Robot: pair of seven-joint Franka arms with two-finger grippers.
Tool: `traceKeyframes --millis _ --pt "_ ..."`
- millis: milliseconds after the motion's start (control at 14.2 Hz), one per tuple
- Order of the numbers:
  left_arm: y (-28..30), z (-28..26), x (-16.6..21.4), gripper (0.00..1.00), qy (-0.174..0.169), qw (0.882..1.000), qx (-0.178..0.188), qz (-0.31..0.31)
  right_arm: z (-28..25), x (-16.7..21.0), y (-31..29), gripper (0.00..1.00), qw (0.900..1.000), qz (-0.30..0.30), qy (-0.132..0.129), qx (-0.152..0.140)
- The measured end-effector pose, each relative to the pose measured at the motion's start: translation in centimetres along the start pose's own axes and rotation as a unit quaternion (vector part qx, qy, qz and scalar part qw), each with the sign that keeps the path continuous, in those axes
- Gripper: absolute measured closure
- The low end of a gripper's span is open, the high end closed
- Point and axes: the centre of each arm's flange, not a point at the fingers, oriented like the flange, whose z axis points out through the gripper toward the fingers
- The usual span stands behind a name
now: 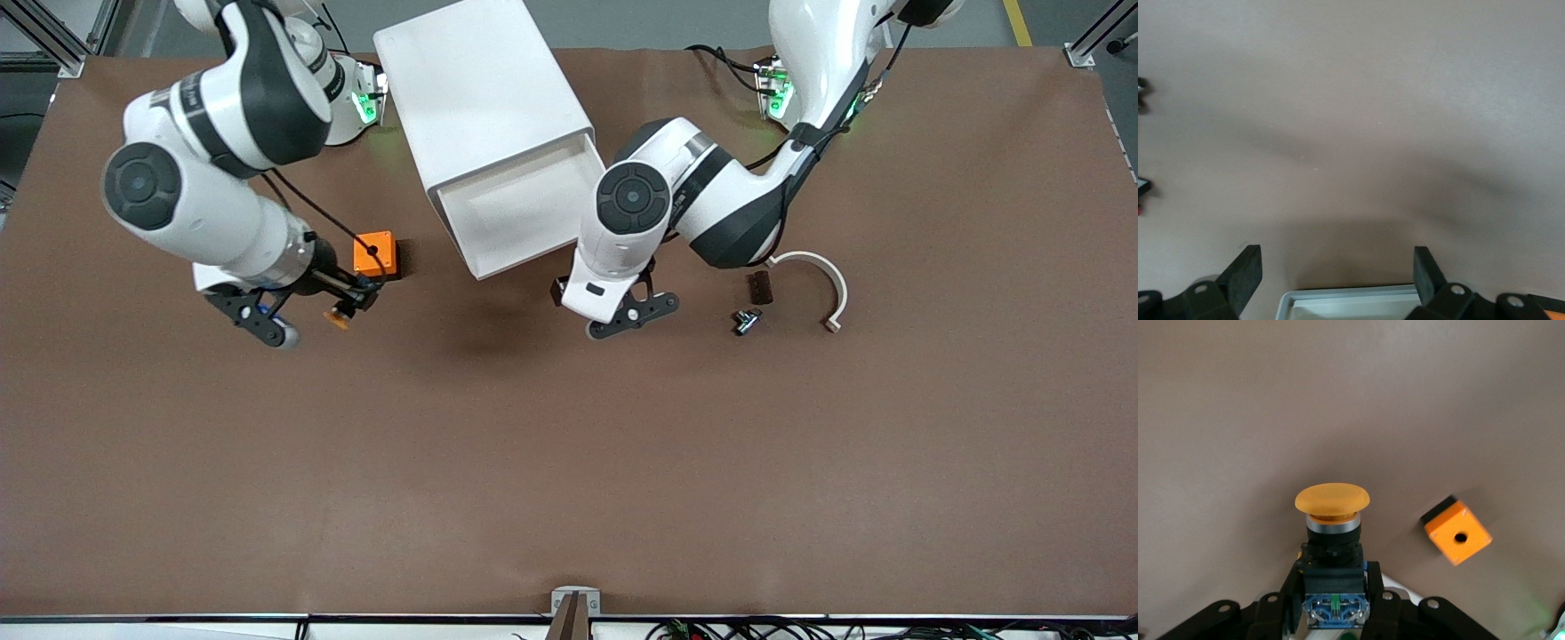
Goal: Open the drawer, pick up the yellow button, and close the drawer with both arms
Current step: 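Lift the button out with the right gripper while the left gripper reaches the drawer, then push the drawer shut with the left gripper while the right gripper holds the button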
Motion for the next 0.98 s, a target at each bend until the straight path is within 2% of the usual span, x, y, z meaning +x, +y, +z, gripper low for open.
traceKeyframes --millis 421,772,982 --pt "1.9 2.6 -2.5 0.0 -0.005 1.0 -0.003 0.019 1.8 7.7 6.5 0.59 0.998 -0.066 -0.01 -0.005" --pt "2.7 3.2 -4.7 0.0 -0.057 0.998 -0.017 0.007 6.3 13.7 11.1 0.59 0.994 -0.103 -0.026 -0.009" --pt "3.0 3.4 -5.6 0.0 -0.077 0.996 -0.018 -0.031 9.3 17.0 13.8 0.59 0.99 -0.141 -0.027 -0.009"
